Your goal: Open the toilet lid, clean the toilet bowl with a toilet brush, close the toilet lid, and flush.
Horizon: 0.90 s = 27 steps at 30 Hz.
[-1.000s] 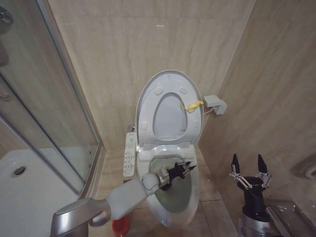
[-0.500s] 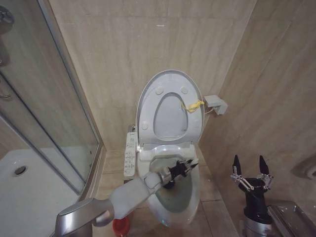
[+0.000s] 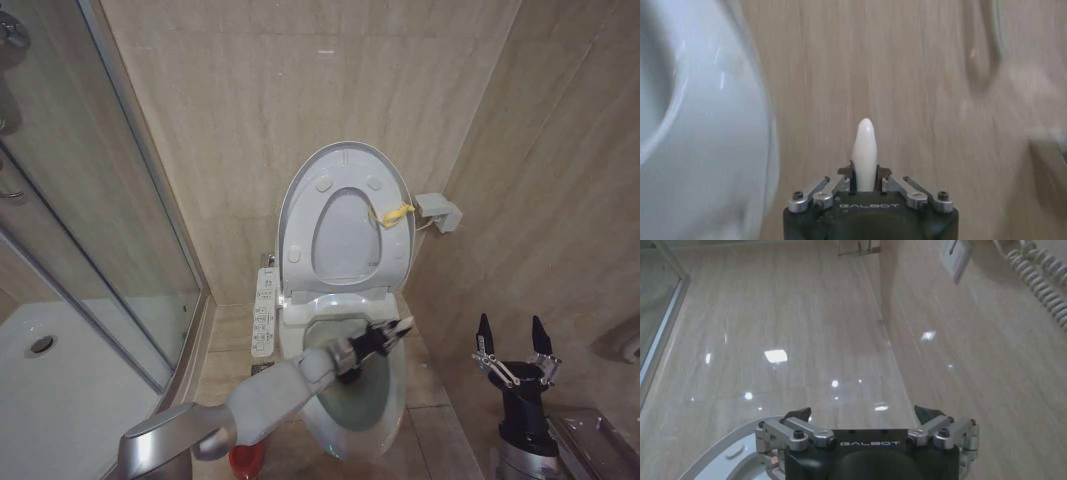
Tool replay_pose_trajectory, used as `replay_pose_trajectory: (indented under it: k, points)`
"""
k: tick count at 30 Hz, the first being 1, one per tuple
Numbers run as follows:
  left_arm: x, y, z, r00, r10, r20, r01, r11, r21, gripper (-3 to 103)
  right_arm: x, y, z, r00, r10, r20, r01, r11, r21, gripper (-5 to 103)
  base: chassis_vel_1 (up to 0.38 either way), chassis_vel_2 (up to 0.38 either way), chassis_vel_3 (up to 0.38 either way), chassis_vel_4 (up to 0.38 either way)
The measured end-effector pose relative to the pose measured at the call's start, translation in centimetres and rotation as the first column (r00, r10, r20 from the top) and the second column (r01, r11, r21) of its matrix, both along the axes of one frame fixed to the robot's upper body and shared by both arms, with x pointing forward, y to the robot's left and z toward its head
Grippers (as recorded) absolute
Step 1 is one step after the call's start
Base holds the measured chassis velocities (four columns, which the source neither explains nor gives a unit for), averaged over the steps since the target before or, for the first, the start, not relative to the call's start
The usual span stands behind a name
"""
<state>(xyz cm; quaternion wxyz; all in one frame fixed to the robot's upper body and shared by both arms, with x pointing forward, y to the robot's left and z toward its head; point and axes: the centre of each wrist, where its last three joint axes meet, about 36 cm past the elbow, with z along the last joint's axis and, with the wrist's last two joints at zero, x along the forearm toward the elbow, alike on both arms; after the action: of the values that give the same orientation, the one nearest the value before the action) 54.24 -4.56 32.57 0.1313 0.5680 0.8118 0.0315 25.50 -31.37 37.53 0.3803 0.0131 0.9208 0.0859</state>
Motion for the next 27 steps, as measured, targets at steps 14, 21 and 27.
replay_pose_trajectory:
  k: [14,21,27]
  points:
    - [0.2,0.8,-1.0,1.000,-0.008,0.012,0.007,1.000,0.028,21,-0.1,0.0,0.4,1.000,-0.006,-0.003,0.006,1.000,0.000,100,0.000,0.000,0.000,0.000]
    - [-1.0,3.7,-5.8,0.999,0.016,-0.046,-0.010,0.992,0.126,21,0.0,0.1,0.3,1.000,-0.008,-0.001,0.008,1.000,0.001,100,-0.024,-0.012,0.000,-0.011]
    - [-0.2,0.1,-0.8,1.000,-0.005,-0.006,0.005,1.000,-0.004,21,0.1,0.1,0.2,1.000,-0.013,0.000,0.013,1.000,0.002,100,0.000,0.000,0.000,0.000]
